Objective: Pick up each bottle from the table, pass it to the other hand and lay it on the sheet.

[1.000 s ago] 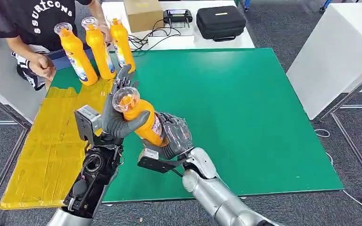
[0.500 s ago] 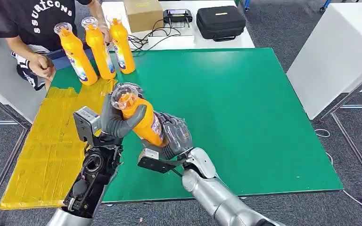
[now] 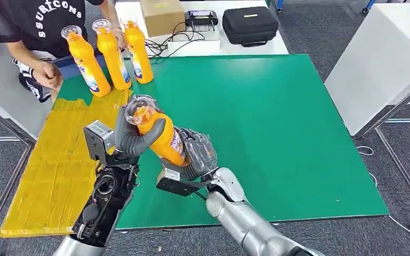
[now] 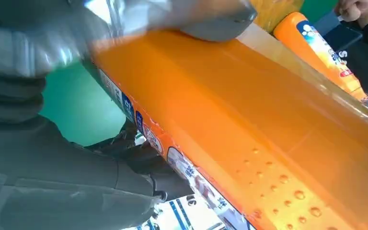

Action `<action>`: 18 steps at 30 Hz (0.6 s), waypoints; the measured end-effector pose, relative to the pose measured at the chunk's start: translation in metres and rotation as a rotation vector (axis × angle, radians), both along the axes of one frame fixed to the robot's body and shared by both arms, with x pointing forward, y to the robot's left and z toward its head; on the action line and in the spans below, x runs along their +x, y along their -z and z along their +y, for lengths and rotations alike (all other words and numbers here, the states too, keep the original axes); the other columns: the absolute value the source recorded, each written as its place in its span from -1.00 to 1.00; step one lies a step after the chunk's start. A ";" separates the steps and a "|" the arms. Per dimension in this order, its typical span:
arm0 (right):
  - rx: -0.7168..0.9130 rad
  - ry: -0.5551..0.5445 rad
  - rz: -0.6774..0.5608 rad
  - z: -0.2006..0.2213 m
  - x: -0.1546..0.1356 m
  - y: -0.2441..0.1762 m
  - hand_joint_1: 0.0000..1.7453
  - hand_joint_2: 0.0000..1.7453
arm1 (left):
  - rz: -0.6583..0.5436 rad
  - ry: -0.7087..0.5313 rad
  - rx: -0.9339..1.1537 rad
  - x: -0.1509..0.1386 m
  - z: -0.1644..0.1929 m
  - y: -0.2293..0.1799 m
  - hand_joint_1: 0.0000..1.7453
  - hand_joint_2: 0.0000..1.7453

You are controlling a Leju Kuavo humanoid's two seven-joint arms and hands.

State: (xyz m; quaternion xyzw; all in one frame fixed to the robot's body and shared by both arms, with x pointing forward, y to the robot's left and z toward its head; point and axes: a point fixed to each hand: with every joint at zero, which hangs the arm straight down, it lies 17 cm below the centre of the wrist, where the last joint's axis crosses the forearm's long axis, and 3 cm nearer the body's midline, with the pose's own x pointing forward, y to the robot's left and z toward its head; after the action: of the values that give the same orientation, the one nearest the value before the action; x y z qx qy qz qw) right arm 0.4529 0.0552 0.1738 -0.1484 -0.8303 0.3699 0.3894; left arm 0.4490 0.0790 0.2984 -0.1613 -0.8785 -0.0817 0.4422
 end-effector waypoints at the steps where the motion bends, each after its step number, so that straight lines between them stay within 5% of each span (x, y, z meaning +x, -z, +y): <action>1: 0.001 0.000 0.000 0.000 0.000 0.000 1.00 1.00 | 0.001 0.000 0.000 0.000 0.000 0.001 1.00 1.00; 13: 0.002 0.011 0.002 -0.001 0.000 0.003 1.00 1.00 | 0.010 0.001 -0.002 0.003 0.002 0.004 1.00 1.00; 14: 0.003 0.013 0.000 -0.001 0.000 0.003 0.88 1.00 | 0.010 0.000 -0.003 0.003 0.002 0.004 1.00 1.00; 15: 0.004 0.015 -0.002 -0.001 0.000 0.003 0.10 1.00 | 0.010 -0.001 -0.004 0.003 0.002 0.005 1.00 1.00; 16: 0.004 0.018 -0.005 -0.002 -0.001 0.003 -0.90 1.00 | 0.012 -0.002 -0.009 0.003 0.003 0.005 1.00 1.00; 18: 0.006 0.021 -0.007 -0.002 -0.003 0.005 -1.00 1.00 | 0.019 -0.009 -0.013 0.002 0.004 0.009 1.00 1.00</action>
State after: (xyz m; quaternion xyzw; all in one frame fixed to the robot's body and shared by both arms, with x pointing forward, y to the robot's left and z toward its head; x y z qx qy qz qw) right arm 0.4500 0.0529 0.1685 -0.1571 -0.8312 0.3631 0.3907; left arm 0.4510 0.0835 0.2893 -0.1611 -0.8755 -0.0724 0.4498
